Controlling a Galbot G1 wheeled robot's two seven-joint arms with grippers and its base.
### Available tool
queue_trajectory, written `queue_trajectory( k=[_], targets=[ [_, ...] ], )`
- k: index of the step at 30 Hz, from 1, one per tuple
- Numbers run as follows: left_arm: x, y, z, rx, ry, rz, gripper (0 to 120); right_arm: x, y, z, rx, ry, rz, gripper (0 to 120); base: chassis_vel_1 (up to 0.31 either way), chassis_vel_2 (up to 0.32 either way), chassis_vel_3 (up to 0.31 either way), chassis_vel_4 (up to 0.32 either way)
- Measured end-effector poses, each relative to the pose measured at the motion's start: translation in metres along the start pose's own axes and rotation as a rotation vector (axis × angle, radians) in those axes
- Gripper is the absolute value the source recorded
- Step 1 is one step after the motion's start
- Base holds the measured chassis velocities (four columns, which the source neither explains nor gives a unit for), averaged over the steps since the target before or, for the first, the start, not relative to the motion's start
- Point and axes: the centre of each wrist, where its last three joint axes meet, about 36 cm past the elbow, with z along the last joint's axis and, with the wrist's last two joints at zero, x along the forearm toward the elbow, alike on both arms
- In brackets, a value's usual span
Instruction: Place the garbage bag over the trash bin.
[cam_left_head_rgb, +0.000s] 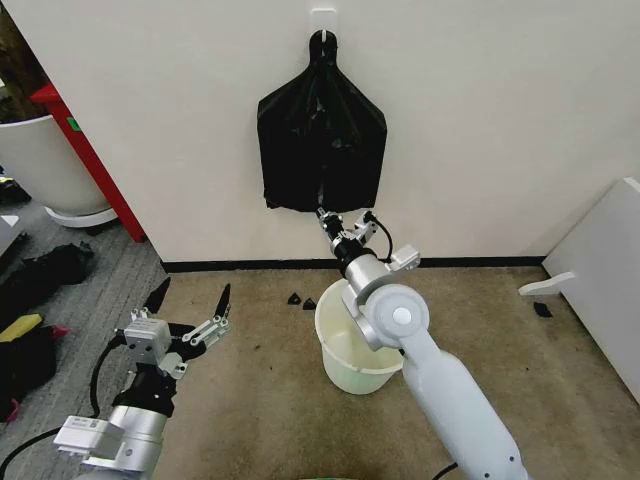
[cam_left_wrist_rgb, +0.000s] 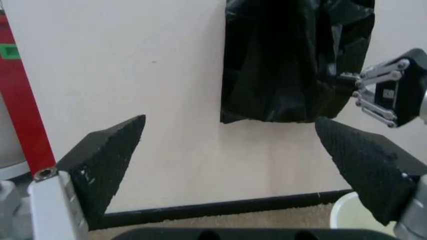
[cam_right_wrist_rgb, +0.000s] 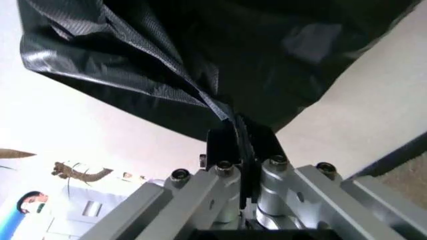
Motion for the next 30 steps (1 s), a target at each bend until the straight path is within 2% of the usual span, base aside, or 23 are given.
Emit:
queue_trajectory(
  k=[30],
  targets=[
    [-0.002, 0.002, -0.001, -0.004, -0.006, 0.014, 100, 0.04, -0.033, 0.019, -0.004, 0.009, 0.073, 0, 0.0, 0.0, 0.0, 0.0]
  ],
)
